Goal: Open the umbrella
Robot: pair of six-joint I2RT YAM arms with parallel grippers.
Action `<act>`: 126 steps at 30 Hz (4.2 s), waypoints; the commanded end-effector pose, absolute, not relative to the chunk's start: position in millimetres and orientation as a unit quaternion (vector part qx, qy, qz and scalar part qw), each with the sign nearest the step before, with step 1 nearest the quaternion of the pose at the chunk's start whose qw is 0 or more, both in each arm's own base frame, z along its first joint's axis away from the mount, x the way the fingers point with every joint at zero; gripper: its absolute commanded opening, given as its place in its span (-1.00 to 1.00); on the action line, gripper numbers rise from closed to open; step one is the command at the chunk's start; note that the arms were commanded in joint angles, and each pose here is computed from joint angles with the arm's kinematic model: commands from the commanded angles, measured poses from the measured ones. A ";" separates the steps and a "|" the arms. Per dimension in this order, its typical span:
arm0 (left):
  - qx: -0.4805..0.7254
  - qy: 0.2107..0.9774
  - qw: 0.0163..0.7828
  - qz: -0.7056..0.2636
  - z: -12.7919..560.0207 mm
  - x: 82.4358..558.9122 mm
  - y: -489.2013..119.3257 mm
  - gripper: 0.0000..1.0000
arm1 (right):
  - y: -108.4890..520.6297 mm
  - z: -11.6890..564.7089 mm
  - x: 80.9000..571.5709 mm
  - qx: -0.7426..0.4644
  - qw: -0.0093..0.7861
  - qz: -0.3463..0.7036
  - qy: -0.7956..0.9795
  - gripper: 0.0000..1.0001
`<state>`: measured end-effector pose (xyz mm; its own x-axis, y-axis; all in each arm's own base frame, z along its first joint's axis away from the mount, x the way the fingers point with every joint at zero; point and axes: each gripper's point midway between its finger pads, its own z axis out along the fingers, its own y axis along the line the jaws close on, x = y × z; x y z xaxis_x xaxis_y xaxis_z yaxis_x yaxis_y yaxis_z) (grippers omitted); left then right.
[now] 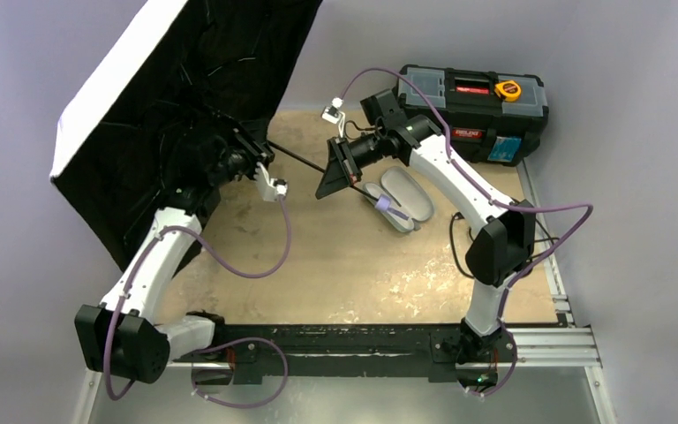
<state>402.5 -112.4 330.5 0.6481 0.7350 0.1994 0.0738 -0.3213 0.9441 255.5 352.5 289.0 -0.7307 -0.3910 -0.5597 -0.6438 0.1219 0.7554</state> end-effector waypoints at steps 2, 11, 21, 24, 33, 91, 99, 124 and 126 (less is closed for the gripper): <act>0.712 0.331 0.517 0.340 337.9 395.3 -107.0 -0.37 | 358.2 336.8 252.8 -0.377 0.157 0.606 0.682 -1.00; 0.632 0.459 0.468 0.414 333.8 427.4 -48.7 -0.62 | 349.2 345.7 251.1 -0.370 0.177 0.611 0.678 -1.00; 0.490 0.580 0.475 0.444 326.3 439.8 14.3 -0.81 | 336.7 349.9 249.9 -0.367 0.185 0.610 0.677 -1.00; 0.466 0.583 0.471 0.470 337.2 450.8 51.0 -0.99 | 323.2 335.2 247.1 -0.376 0.173 0.590 0.693 -1.00; 0.470 0.519 0.429 0.571 420.2 498.4 150.6 -1.00 | 246.3 222.5 218.4 -0.499 0.097 0.393 0.766 -1.00; 0.602 0.352 0.504 0.510 410.8 464.3 24.1 -0.53 | 288.7 266.2 237.6 -0.493 0.200 0.467 0.706 -1.00; 0.635 0.354 0.510 0.460 386.3 438.0 -4.5 -0.13 | 294.1 285.2 240.0 -0.472 0.236 0.490 0.693 -1.00; 0.624 0.418 0.519 0.409 350.5 386.2 -52.7 0.01 | 302.6 300.4 246.3 -0.442 0.250 0.519 0.687 -1.00; 0.621 0.417 0.525 0.405 350.3 379.9 -56.9 -0.02 | 302.6 301.1 246.5 -0.442 0.251 0.519 0.687 -1.00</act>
